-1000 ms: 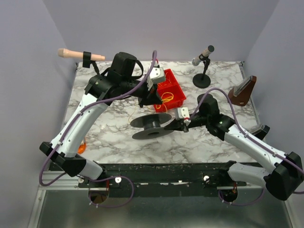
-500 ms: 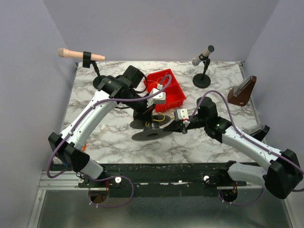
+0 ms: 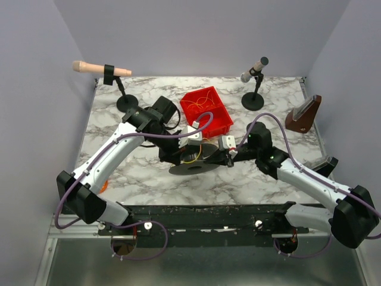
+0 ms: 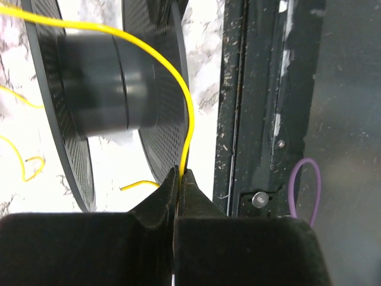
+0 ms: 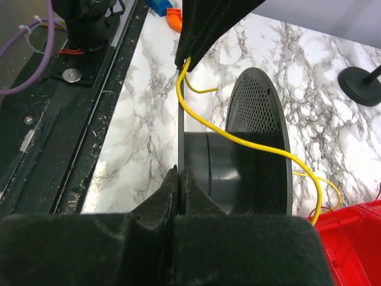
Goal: Wrap the cables
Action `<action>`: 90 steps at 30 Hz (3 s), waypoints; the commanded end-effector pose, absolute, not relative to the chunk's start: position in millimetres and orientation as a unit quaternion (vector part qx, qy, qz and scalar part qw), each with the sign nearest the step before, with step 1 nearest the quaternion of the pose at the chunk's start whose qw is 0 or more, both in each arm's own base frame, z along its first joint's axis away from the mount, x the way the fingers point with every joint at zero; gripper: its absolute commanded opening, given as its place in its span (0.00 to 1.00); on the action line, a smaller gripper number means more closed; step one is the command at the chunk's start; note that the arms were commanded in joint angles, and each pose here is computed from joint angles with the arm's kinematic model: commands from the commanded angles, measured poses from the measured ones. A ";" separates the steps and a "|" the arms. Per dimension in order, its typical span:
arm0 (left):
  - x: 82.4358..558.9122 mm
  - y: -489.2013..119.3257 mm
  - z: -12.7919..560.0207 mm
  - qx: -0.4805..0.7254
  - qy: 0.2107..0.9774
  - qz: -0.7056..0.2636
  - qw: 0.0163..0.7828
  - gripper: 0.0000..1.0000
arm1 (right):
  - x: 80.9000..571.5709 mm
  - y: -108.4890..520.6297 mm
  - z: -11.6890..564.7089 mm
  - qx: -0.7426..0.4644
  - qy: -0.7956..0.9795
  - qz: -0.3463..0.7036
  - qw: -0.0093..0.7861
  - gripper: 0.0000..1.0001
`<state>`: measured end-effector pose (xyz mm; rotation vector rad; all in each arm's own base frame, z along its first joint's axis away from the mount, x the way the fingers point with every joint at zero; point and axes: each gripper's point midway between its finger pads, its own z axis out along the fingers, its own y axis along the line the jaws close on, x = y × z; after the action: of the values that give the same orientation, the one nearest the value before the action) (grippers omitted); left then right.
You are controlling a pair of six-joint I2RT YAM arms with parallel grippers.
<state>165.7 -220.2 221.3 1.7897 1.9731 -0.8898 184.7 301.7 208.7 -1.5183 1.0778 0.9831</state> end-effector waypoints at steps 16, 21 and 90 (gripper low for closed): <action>229.1 -244.9 199.7 0.578 0.715 -0.261 0.295 0.13 | 196.1 311.4 194.7 -0.627 0.428 0.401 0.513 0.01; 236.2 -260.4 220.4 0.576 0.696 -0.280 0.324 0.32 | 192.8 308.2 195.0 -0.626 0.431 0.399 0.513 0.00; 242.9 -256.9 209.0 0.603 0.682 -0.241 0.337 0.73 | 197.9 315.1 208.4 -0.646 0.401 0.424 0.492 0.01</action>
<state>250.0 -256.9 219.3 1.5589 1.7776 -0.6001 200.2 311.3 197.2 -1.5274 1.0490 1.0063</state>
